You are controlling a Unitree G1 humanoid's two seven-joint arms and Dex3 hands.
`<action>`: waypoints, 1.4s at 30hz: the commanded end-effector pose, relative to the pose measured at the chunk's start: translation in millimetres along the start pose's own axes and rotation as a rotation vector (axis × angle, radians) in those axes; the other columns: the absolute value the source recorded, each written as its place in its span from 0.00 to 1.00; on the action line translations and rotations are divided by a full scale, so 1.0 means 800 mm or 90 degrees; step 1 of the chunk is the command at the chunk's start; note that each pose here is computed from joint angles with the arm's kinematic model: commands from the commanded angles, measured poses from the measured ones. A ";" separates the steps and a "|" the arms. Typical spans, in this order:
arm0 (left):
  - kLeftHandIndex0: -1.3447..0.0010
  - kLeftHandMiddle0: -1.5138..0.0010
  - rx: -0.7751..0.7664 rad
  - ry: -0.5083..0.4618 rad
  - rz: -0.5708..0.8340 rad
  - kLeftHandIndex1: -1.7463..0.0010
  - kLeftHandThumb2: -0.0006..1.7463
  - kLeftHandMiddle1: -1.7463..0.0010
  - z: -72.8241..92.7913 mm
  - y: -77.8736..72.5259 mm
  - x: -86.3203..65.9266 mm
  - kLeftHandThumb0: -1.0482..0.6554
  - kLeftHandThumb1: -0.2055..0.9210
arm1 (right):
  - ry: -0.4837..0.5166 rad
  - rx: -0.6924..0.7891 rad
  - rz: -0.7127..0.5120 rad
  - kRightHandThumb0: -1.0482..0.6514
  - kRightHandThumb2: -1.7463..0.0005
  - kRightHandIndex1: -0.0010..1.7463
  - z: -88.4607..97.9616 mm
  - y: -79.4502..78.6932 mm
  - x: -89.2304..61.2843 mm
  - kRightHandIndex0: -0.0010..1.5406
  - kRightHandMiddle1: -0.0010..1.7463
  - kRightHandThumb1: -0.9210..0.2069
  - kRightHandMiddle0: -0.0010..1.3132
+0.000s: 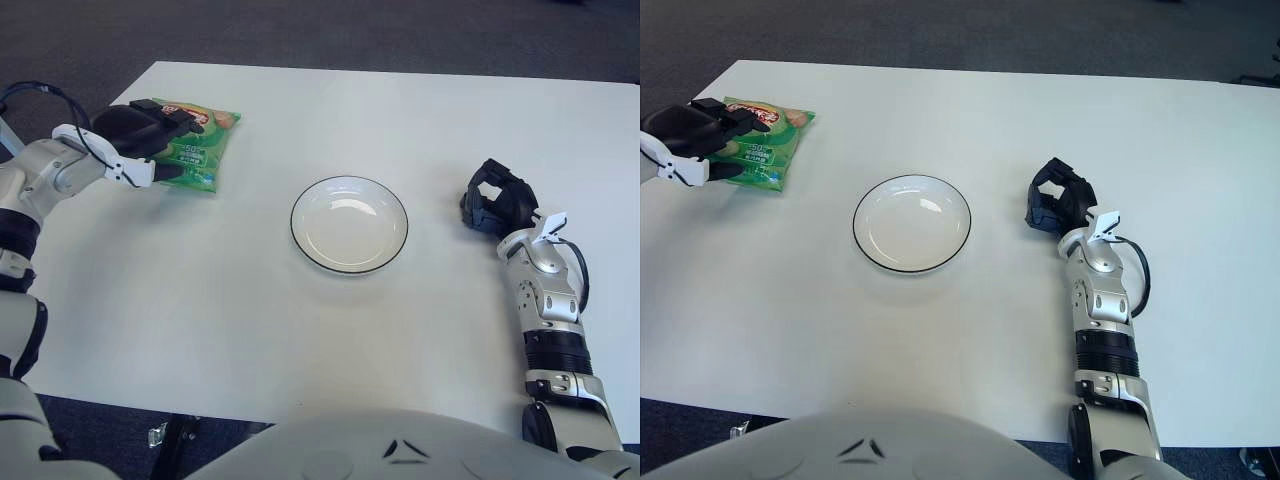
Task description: Put the snack into the plate.
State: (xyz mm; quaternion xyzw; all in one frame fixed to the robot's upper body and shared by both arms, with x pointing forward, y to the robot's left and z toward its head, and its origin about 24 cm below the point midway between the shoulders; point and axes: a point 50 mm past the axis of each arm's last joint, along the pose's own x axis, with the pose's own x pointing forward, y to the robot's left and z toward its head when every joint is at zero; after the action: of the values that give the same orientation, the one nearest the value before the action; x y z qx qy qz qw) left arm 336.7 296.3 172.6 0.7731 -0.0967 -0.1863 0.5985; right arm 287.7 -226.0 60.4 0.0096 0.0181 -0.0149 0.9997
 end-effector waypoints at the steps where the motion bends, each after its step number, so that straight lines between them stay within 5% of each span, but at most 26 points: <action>1: 1.00 0.83 -0.002 0.011 0.002 0.46 0.59 0.61 -0.004 0.001 -0.004 0.21 1.00 | 0.126 0.018 -0.006 0.34 0.26 1.00 -0.052 0.003 -0.019 0.84 1.00 0.52 0.46; 26: 1.00 0.83 -0.001 0.004 0.004 0.46 0.59 0.61 0.000 0.002 -0.005 0.21 1.00 | 0.128 0.019 0.000 0.34 0.26 1.00 -0.053 -0.003 -0.023 0.85 1.00 0.52 0.46; 27: 1.00 0.83 -0.005 0.058 0.055 0.46 0.59 0.61 0.005 -0.003 0.007 0.21 1.00 | 0.128 0.019 0.001 0.34 0.26 1.00 -0.053 -0.004 -0.023 0.85 1.00 0.52 0.46; 29: 1.00 0.91 -0.012 0.156 0.142 0.66 0.63 0.79 0.012 -0.013 0.024 0.15 1.00 | 0.130 0.017 0.001 0.34 0.26 1.00 -0.053 -0.007 -0.023 0.85 1.00 0.52 0.46; 32: 1.00 0.98 -0.020 0.182 0.175 0.86 0.67 0.95 0.016 -0.023 0.035 0.09 1.00 | 0.132 0.013 0.000 0.34 0.26 1.00 -0.054 -0.010 -0.023 0.85 1.00 0.52 0.46; 42: 1.00 1.00 -0.044 0.150 0.226 0.92 0.70 1.00 0.036 -0.015 0.043 0.08 1.00 | 0.142 0.002 -0.007 0.34 0.26 1.00 -0.057 -0.024 -0.020 0.84 1.00 0.52 0.46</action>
State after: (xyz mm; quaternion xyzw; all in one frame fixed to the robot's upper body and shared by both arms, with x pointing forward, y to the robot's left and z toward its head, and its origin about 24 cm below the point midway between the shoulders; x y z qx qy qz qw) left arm 356.0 262.3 146.3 0.7449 -0.1478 -0.0009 0.6507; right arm 288.8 -235.7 60.7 0.0000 0.0204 -0.0007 0.9998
